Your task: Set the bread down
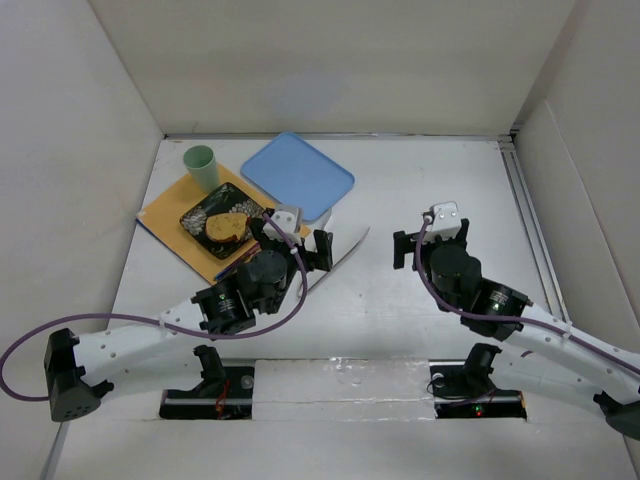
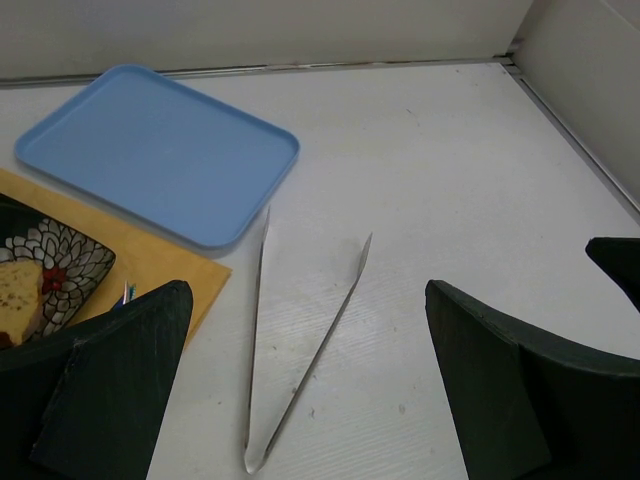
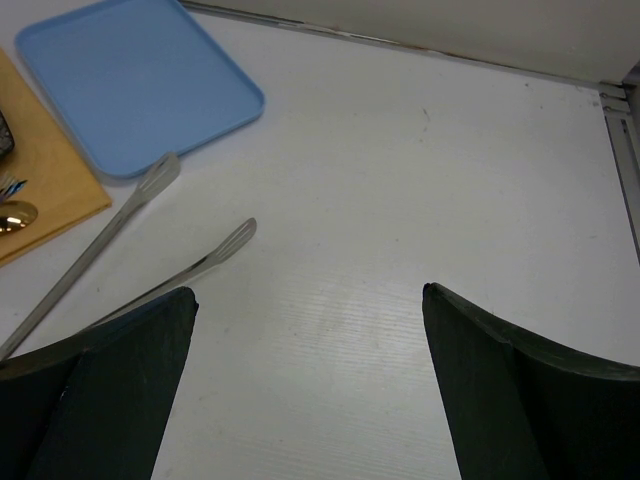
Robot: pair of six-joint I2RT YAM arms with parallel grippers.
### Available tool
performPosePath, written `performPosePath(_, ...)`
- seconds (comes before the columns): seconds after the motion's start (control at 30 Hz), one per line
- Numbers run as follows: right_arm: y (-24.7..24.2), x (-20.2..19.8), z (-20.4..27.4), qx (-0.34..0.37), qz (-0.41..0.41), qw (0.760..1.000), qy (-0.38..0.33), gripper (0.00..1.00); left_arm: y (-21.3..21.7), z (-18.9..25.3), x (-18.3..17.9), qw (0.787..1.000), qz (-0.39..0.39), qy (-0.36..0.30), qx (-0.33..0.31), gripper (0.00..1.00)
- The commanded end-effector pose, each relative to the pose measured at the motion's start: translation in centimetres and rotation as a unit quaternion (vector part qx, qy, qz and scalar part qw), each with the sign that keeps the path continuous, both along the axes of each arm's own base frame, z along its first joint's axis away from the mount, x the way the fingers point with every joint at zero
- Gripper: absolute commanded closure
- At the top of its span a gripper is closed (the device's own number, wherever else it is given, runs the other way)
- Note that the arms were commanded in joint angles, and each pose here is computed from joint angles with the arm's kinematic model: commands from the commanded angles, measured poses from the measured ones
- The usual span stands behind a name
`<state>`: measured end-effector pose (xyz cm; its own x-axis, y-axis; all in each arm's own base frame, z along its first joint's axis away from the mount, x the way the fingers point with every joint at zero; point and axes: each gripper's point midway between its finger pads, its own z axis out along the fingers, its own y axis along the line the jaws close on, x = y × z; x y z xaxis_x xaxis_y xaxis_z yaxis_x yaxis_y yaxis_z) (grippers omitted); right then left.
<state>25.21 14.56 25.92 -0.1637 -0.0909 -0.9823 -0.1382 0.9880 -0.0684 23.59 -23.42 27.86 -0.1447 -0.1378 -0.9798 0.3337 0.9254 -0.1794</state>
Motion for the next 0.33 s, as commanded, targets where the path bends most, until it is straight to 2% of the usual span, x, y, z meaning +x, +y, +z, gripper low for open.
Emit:
performPosePath(0.0, 0.13, 0.22, 3.18, 0.037, 0.000, 0.999, -0.029, 0.00, 0.39, 0.70, 0.15, 1.000, 0.013, -0.006, -0.019, 0.01)
performPosePath(0.3, 0.07, 0.12, 3.37, 0.039, 0.003, 0.999, -0.031, 0.00, 0.67, 0.59, 0.25, 1.000, 0.021, -0.006, -0.014, 0.01)
